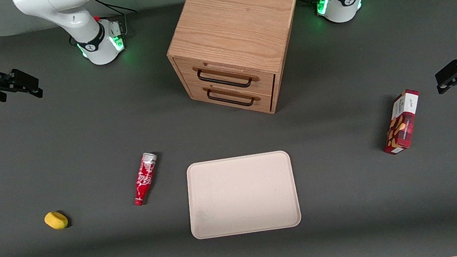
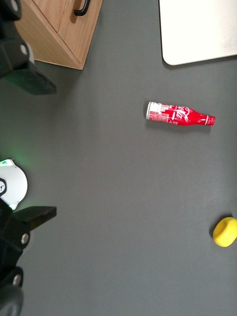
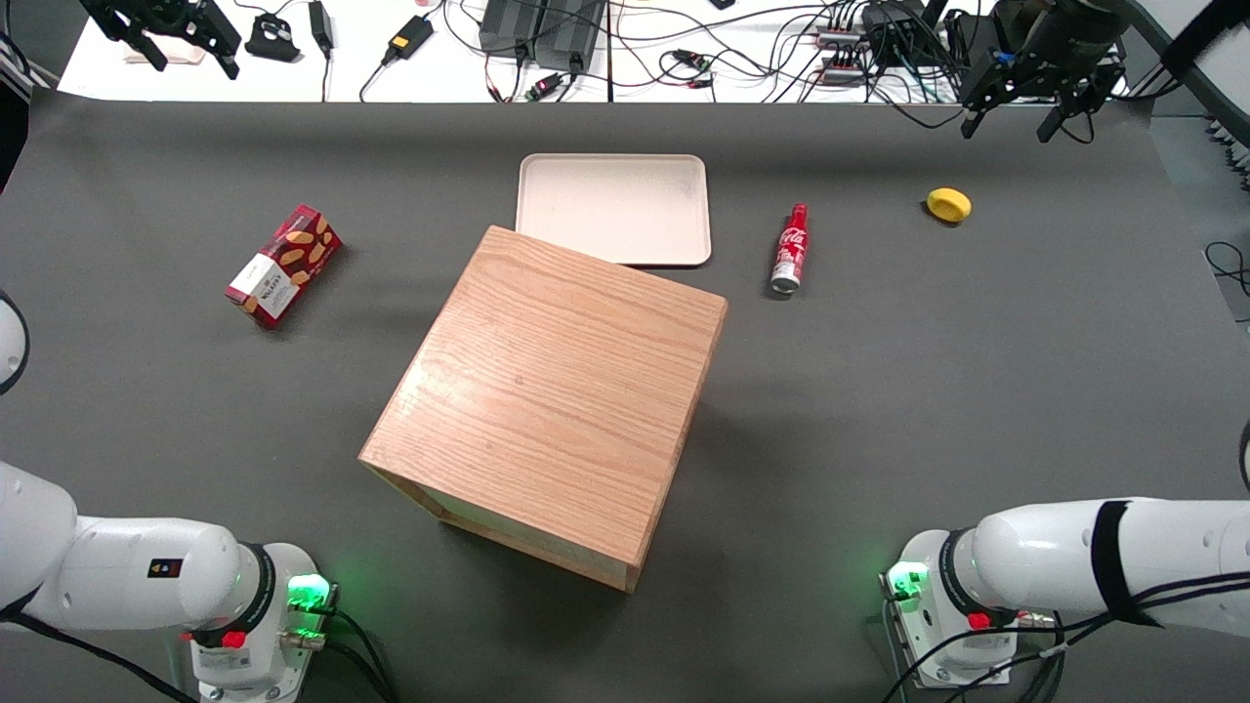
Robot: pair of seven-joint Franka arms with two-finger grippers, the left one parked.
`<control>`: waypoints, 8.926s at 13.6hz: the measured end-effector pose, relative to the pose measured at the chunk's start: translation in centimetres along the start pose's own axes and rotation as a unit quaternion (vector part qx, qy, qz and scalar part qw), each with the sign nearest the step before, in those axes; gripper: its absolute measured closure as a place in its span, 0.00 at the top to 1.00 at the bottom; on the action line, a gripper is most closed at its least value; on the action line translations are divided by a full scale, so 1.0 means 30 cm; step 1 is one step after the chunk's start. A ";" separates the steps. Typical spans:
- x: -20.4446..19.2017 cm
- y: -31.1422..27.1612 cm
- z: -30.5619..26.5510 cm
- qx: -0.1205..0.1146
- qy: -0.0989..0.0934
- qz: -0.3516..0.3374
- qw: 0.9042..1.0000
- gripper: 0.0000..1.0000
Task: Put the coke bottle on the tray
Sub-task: 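Move the right gripper over the red Coca-Cola bottle lying on the table, then lower the right gripper and close it around the bottle's body, then lift the bottle and turn it upright in the right gripper, then carry the upright bottle over the cream tray with the right gripper, then lower the bottle onto the tray and open the right gripper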
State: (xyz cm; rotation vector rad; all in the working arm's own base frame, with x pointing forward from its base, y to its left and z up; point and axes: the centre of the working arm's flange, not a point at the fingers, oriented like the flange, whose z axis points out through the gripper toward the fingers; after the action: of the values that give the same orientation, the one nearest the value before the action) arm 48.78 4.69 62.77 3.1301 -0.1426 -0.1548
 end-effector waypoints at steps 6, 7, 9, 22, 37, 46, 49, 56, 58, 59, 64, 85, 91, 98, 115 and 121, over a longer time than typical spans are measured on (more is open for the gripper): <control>0.041 -0.041 0.047 0.003 -0.021 0.002 1.000 1.00; 0.048 -0.074 0.069 0.000 -0.028 0.009 1.000 1.00; 0.077 -0.159 0.147 -0.009 -0.050 0.009 0.999 1.00; 0.327 -0.389 0.769 0.007 -0.025 0.128 0.991 1.00; 0.431 -0.471 1.263 -0.002 0.043 0.172 0.984 1.00; 0.469 -0.487 1.409 -0.015 0.027 0.164 0.986 1.00; 0.468 -0.483 1.445 -0.021 0.026 0.158 0.987 0.96; 0.473 -0.484 1.443 -0.020 0.027 0.158 0.987 0.54; 0.476 -0.484 1.438 -0.020 0.029 0.161 0.986 0.54; 0.481 -0.485 1.426 -0.018 0.032 0.165 0.986 0.54; 0.482 -0.487 1.118 -0.030 0.044 0.176 0.983 0.54; 0.556 -0.860 0.577 0.000 -0.043 0.027 0.999 0.54; 0.637 -1.096 0.966 -0.022 0.029 0.028 0.999 0.54; 0.703 -1.118 1.250 -0.027 0.057 0.010 0.998 0.54; 0.714 -1.146 1.377 -0.021 0.073 -0.030 0.997 0.99; 0.715 -1.144 1.328 -0.022 0.072 -0.028 0.997 1.00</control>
State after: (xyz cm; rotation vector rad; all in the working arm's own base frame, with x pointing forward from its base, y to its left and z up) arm 69.20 36.92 20.71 3.0876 -0.0484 0.0681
